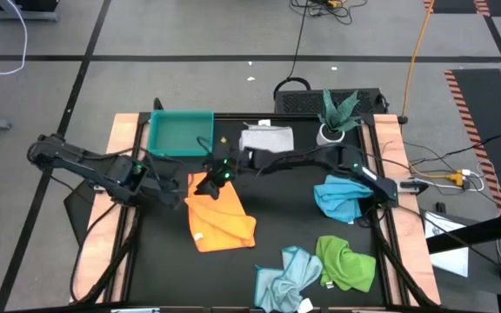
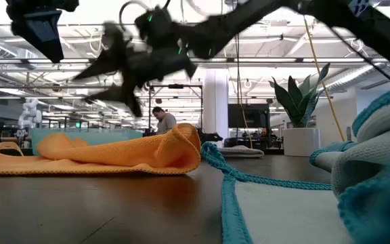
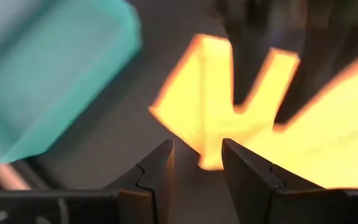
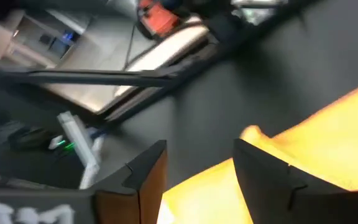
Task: Fold microfiber towels
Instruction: Fold the orange microfiber towel
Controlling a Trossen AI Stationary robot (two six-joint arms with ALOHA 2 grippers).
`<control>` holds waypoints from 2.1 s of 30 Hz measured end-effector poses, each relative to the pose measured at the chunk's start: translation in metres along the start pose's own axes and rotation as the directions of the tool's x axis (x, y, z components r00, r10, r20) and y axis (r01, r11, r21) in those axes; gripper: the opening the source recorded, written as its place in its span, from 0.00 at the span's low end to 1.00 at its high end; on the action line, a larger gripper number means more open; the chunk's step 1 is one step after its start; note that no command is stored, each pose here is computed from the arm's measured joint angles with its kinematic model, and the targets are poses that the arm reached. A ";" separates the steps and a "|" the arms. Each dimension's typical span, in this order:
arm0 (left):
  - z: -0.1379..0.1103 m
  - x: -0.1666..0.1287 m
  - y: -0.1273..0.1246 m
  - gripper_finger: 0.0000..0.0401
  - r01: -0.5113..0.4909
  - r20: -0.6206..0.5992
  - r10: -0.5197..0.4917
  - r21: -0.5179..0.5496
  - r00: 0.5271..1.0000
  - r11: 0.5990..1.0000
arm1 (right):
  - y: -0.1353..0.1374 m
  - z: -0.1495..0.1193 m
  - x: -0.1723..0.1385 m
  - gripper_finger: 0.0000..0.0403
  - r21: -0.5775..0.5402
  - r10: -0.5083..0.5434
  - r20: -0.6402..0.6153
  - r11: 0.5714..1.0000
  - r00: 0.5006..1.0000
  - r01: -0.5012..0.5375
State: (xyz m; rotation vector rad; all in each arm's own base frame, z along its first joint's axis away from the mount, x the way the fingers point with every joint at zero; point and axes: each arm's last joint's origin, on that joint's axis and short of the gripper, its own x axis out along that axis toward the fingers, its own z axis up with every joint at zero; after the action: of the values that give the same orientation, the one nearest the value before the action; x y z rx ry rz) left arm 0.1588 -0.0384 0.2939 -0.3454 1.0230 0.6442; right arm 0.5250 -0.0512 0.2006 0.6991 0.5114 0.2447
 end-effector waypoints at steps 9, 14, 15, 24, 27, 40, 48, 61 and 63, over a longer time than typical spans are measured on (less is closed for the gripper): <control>0.008 0.038 -0.052 0.34 0.198 -0.163 -0.155 0.299 0.974 0.934 | 0.100 0.021 -0.121 0.35 -0.209 -0.347 -0.132 0.925 0.928 0.317; 0.036 0.057 -0.082 0.34 0.336 -0.016 -0.359 0.393 0.933 0.856 | 0.153 0.010 -0.179 0.35 -0.228 -0.511 -0.096 0.847 0.854 0.481; 0.042 0.062 -0.086 0.34 0.361 0.005 -0.399 0.414 0.917 0.836 | 0.161 0.005 -0.187 0.35 -0.226 -0.520 -0.093 0.841 0.849 0.491; 0.071 0.118 -0.104 0.34 0.477 -0.019 -0.541 0.498 0.841 0.724 | 0.183 -0.050 -0.241 0.35 -0.096 -0.483 -0.059 0.874 0.874 0.476; 0.067 0.135 -0.112 0.34 0.416 -0.004 -0.477 0.495 0.879 0.763 | 0.179 -0.065 -0.258 0.35 -0.080 -0.495 -0.007 0.866 0.869 0.493; 0.049 0.163 -0.126 0.34 0.486 -0.164 -0.479 0.529 0.863 0.695 | 0.136 -0.125 -0.256 0.35 0.129 -0.344 0.026 0.932 0.939 0.338; 0.056 0.115 -0.085 0.34 0.345 -0.118 -0.328 0.449 0.937 0.824 | 0.067 -0.201 -0.187 0.34 0.410 -0.112 0.109 0.910 0.988 0.058; 0.042 0.041 -0.037 0.34 0.140 0.113 -0.178 0.282 0.977 0.949 | 0.066 -0.178 -0.127 0.28 0.387 0.084 0.114 0.914 0.990 -0.122; 0.039 0.053 -0.041 0.34 0.129 0.098 -0.165 0.295 0.982 0.947 | 0.078 -0.162 -0.130 0.27 0.326 0.126 0.167 0.929 0.978 -0.175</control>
State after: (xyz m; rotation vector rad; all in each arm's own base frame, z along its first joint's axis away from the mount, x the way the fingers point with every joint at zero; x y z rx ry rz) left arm 0.2304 -0.0313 0.2659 -0.1236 0.9487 0.3693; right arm 0.3261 0.0463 0.1952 1.0881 0.3648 0.2510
